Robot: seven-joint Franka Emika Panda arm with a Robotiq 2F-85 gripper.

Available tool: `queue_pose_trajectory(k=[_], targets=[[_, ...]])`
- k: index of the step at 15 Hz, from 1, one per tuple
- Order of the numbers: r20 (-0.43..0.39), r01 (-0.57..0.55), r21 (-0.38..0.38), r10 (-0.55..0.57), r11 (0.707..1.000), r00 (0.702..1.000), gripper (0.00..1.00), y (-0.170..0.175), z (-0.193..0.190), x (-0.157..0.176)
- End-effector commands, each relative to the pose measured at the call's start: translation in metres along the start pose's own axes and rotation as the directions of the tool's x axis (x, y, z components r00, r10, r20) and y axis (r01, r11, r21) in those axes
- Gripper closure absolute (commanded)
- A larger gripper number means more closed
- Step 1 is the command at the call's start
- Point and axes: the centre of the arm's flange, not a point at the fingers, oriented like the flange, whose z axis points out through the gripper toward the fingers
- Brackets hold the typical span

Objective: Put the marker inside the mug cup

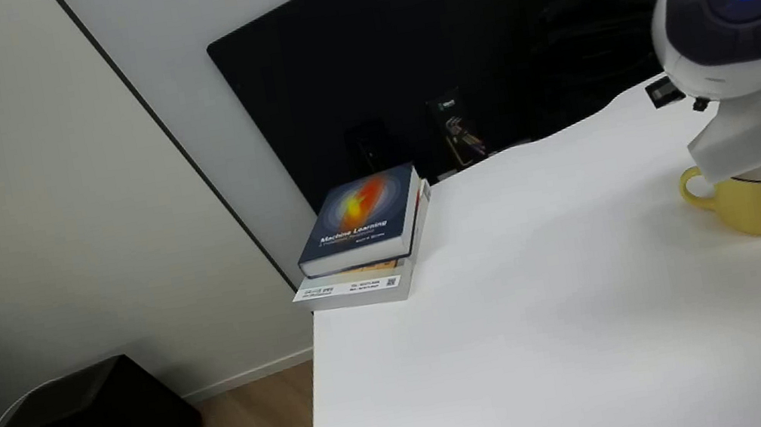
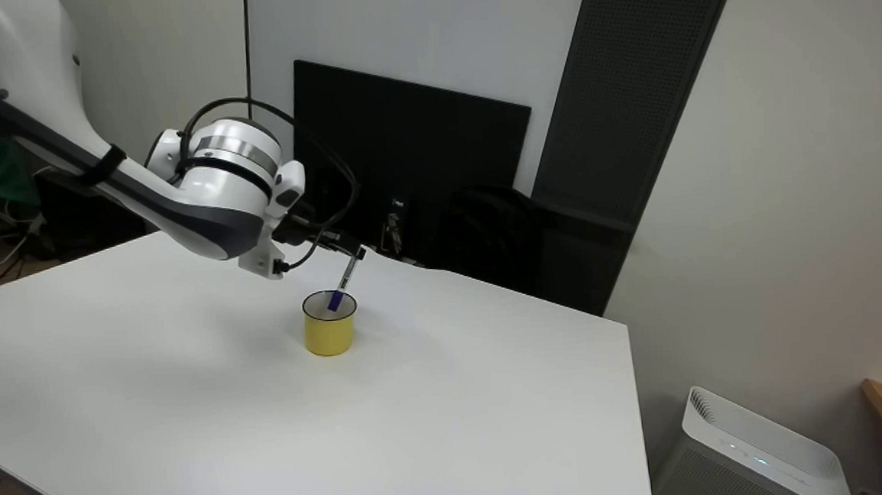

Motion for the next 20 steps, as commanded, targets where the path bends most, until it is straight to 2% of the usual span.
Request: queue_pose_trajectory(k=[1, 10, 11, 13, 20], targets=[[-0.045, -0.023, -0.009, 0.023, 1.000, 0.999, 0.94, 0.001, 0.004, -0.024], [0.002, -0.024, -0.018, 0.024, 1.000, 1.000, 0.94, 0.001, 0.000, -0.051], [0.011, -0.022, -0.018, 0.022, 1.000, 1.000, 0.52, 0.001, 0.001, -0.052], [0.025, -0.019, -0.022, 0.019, 1.000, 1.000, 0.47, 0.002, 0.001, -0.052], [0.059, -0.014, -0.021, 0.015, 1.000, 0.998, 0.01, 0.007, -0.004, -0.043]])
